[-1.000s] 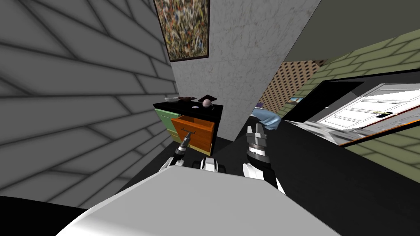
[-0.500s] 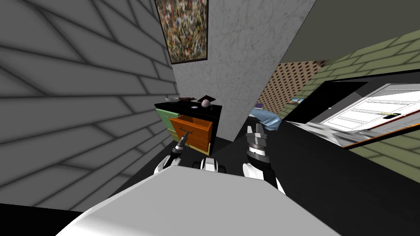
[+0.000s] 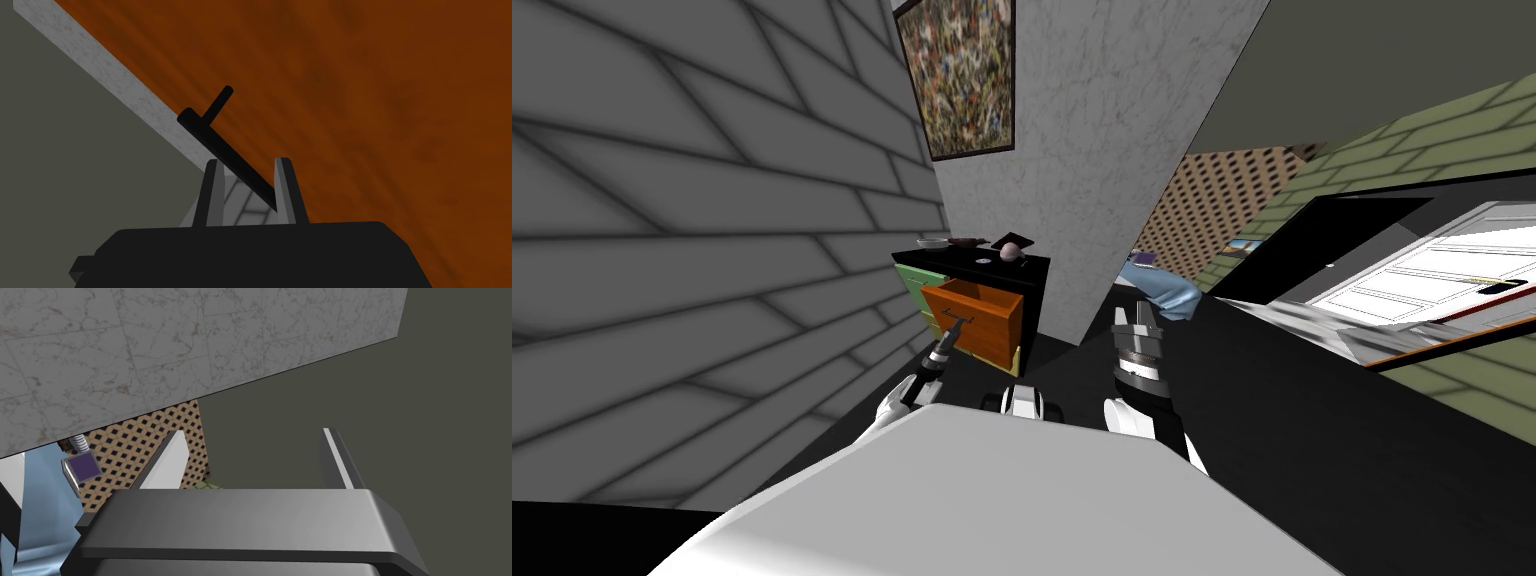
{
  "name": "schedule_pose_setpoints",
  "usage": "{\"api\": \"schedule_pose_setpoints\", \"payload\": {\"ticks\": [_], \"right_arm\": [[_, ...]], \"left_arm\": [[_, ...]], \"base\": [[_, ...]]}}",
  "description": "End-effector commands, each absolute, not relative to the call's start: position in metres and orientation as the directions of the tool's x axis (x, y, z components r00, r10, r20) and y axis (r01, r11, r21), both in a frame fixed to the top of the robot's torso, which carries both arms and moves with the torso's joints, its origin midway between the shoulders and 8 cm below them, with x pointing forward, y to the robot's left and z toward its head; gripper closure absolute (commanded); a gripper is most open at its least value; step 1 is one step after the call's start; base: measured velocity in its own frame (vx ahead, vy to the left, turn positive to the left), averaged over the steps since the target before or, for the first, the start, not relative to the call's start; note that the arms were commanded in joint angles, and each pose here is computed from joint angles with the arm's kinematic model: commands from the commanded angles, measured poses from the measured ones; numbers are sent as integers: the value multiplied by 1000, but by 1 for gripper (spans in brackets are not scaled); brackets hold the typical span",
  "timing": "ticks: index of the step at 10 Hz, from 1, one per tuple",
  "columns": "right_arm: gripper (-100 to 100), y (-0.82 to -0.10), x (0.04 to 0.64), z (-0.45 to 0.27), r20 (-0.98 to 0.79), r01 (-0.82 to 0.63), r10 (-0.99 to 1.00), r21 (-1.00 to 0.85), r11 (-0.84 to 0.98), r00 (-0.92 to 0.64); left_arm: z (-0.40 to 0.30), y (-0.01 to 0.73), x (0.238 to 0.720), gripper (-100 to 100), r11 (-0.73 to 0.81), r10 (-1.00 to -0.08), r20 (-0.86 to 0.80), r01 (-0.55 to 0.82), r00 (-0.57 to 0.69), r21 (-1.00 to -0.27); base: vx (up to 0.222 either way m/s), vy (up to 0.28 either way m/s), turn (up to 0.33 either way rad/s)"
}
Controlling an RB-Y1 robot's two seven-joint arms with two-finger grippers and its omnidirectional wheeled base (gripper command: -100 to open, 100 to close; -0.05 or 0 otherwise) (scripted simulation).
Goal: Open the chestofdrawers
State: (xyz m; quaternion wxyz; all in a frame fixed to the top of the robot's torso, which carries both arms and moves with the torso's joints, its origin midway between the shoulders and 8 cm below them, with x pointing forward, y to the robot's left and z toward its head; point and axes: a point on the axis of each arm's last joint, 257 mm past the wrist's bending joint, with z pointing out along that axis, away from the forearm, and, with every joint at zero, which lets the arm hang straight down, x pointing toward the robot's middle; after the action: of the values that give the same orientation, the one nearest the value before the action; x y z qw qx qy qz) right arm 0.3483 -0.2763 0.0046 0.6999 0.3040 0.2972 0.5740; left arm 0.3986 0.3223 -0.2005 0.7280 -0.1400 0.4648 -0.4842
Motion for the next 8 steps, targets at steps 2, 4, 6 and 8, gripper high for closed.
{"api": "schedule_pose_setpoints", "payload": {"ticks": [2,4,6,8], "right_arm": [[0,-276,348,5,-67,-623,984,767,156,165],[0,-276,348,5,-67,-623,984,767,156,165],[0,-276,348,5,-67,-623,984,767,157,165],[0,-276,348,5,-67,-623,984,767,156,165]], "left_arm": [[-197,353,398,100,478,-835,-545,588,75,-653],[-213,361,396,100,490,-834,-547,550,70,-676],[-191,381,399,100,482,-834,-547,589,79,-649],[-204,388,397,100,492,-832,-549,556,76,-670]], "base": [[-46,-79,19],[-30,-72,30],[-21,-44,4],[-22,-89,42]]}}
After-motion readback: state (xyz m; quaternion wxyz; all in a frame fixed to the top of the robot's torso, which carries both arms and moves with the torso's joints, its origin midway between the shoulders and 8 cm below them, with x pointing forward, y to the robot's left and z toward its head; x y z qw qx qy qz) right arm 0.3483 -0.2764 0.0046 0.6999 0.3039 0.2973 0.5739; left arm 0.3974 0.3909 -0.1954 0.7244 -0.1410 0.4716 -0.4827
